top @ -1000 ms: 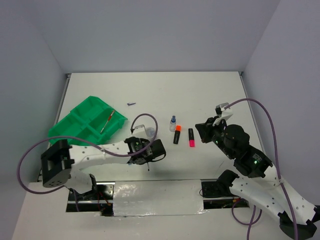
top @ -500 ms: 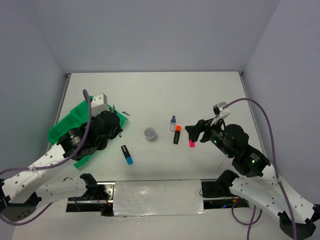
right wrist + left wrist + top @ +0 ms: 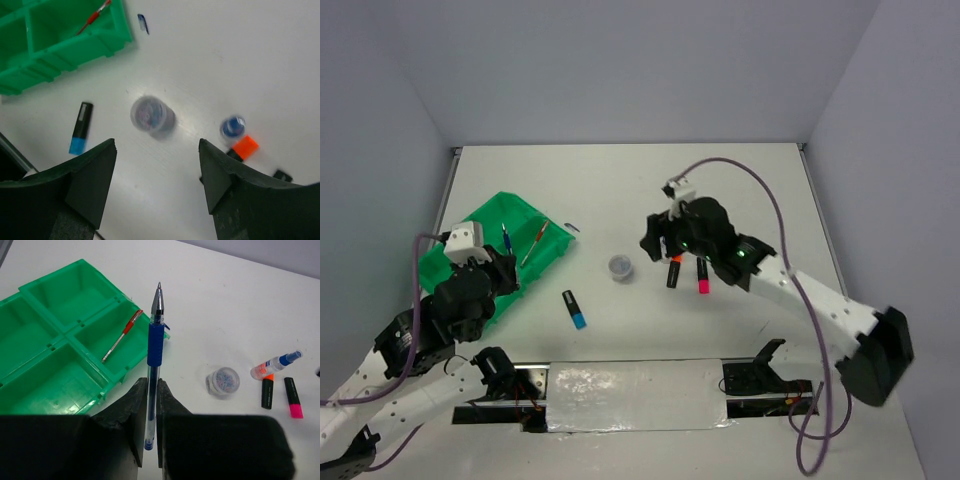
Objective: Sort the stationery into containers
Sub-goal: Pick up the pen from the center of the board, then pick up the pen cap from the center of the board.
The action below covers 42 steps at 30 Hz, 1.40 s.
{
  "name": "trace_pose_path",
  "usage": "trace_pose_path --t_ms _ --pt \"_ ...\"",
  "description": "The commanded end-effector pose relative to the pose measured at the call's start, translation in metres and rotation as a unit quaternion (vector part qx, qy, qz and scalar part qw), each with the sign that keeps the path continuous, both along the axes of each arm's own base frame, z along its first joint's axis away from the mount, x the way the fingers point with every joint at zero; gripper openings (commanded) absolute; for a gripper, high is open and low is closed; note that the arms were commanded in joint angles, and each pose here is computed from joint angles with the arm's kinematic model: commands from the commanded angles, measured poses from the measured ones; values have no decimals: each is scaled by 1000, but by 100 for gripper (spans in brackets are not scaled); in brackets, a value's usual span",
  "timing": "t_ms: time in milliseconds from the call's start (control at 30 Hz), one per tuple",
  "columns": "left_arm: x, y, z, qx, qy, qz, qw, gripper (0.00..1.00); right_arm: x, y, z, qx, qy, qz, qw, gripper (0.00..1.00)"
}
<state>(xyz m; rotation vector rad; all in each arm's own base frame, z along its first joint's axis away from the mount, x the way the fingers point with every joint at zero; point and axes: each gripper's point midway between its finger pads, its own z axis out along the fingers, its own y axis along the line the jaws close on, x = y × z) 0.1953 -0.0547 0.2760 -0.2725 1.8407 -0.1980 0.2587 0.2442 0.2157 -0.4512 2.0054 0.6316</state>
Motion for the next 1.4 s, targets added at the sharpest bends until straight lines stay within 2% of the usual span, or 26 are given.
trace_pose_path --t_ms 0,33,100,133,167,200,233,267,300,333,367,433,467,500,533,633,767,1067,1367 --pt "2 -3 11 -5 -31 -17 999 0 48 50 28 16 -38 30 999 73" --pt "1 0 9 -3 -30 -13 999 0 58 58 20 5 -29 30 999 68" --pt "0 3 8 -2 -29 -9 1000 0 89 83 -1 -17 -5 25 1000 66" --pt "-1 3 6 0 -26 -11 1000 0 101 97 12 -5 -13 30 999 64" --pt "-1 2 5 -1 -26 -12 1000 0 108 105 4 -10 -5 34 999 64" --pt "-2 1 6 -3 -27 -16 1000 0 116 119 -25 -28 18 40 999 63" --pt "-2 0 6 -4 -27 -20 999 0 129 132 -8 -17 3 39 999 63" --pt "-2 -1 7 -6 -29 -22 999 0 135 139 -17 -27 13 40 999 63" --pt "-2 -1 7 -7 -30 -23 999 0 142 150 -47 -46 35 44 997 62" --pt "-3 -1 7 -7 -29 -26 999 0 154 162 -32 -38 24 47 998 60" --pt "-4 -1 8 -10 -31 -28 999 0 161 171 -60 -54 41 47 997 60" --pt "-5 -3 8 -13 -33 -35 999 0 178 186 -47 -45 27 43 998 60" --pt "-6 -2 9 -17 -36 -37 999 0 183 191 -51 -46 28 42 998 60" --pt "-7 -3 10 -18 -37 -40 998 0 190 197 -76 -58 42 43 996 60" --pt "-7 -2 10 -19 -38 -40 998 0 200 208 -56 -42 24 44 998 60" --pt "-8 -2 12 -25 -44 -45 998 0 211 220 -82 -59 49 46 996 60" --pt "-11 -3 15 -32 -50 -54 997 0 214 228 -102 -60 63 49 995 60" --pt "-12 -8 17 -37 -53 -70 995 0 188 226 -147 -97 128 78 984 61" --pt "-14 -9 17 -42 -56 -74 995 0 184 236 -155 -86 133 92 983 61"
